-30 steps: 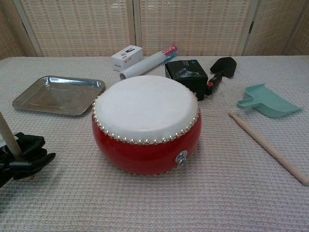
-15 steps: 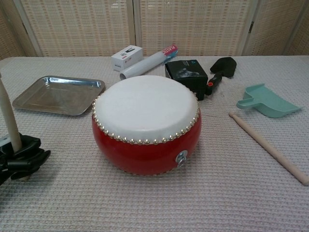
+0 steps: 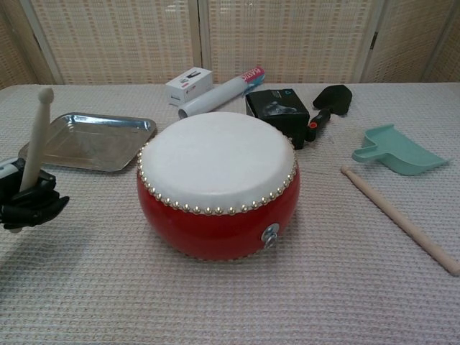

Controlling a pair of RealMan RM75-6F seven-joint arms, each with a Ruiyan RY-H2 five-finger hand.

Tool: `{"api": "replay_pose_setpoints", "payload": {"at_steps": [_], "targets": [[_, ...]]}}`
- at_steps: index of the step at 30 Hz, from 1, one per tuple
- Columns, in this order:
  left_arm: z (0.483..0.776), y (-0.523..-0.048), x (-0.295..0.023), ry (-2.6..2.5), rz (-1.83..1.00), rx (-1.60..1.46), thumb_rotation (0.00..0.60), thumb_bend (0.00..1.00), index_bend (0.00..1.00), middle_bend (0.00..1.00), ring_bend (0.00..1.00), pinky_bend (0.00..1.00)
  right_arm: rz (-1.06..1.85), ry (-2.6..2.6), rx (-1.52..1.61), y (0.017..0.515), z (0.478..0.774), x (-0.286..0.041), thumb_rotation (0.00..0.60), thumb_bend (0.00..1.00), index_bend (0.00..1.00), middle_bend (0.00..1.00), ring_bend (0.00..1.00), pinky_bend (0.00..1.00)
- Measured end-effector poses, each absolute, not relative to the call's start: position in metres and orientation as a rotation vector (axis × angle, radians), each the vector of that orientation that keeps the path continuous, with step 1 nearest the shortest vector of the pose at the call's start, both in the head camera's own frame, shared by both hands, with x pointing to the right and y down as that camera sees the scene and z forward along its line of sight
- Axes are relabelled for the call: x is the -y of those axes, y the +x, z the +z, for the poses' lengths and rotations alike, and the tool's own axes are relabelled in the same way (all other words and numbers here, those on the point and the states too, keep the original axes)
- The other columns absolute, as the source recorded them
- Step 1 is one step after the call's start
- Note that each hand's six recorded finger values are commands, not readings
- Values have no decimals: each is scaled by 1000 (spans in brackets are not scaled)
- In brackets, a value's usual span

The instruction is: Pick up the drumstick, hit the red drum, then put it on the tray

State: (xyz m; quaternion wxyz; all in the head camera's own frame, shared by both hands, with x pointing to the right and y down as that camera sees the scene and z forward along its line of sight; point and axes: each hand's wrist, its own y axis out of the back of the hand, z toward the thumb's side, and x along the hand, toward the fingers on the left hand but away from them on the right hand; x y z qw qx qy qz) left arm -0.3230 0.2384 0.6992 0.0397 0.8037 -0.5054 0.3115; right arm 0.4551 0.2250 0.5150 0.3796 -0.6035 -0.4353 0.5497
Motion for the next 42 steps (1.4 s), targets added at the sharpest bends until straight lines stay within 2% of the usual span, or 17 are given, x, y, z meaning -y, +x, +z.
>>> {"api": "replay_pose_setpoints", "payload": {"at_steps": [11, 16, 21, 26, 31, 36, 42], "targets": [[653, -307, -179, 2989, 1365, 1553, 600, 831, 1000, 1000, 1000, 1000, 1370, -1549, 1110, 454, 513, -224, 600, 201, 76, 95, 0, 77], [630, -277, -156, 3236, 1595, 1507, 600, 827, 1000, 1000, 1000, 1000, 1345, -1554, 1100, 452, 511, -221, 600, 201, 75, 95, 0, 77], [619, -242, -140, 3415, 1790, 1403, 600, 827, 1000, 1000, 1000, 1000, 1327, -1553, 1092, 451, 508, -219, 600, 201, 76, 95, 0, 77], [622, -203, -128, 3541, 1951, 1235, 600, 825, 1000, 1000, 1000, 1000, 1319, -1547, 1102, 453, 505, -219, 600, 201, 76, 95, 0, 77], [636, -181, -125, 3530, 2083, 1073, 600, 820, 1000, 1000, 1000, 1000, 1320, -1545, 1109, 456, 505, -218, 600, 201, 75, 95, 0, 77], [651, -172, -124, 3428, 2118, 1017, 600, 817, 1000, 1000, 1000, 1000, 1319, -1549, 1109, 456, 505, -218, 600, 201, 76, 95, 0, 77], [659, -174, -118, 3388, 2300, 927, 600, 792, 1000, 1000, 1000, 1000, 1321, -1548, 1112, 458, 505, -217, 600, 201, 80, 95, 0, 77]]}}
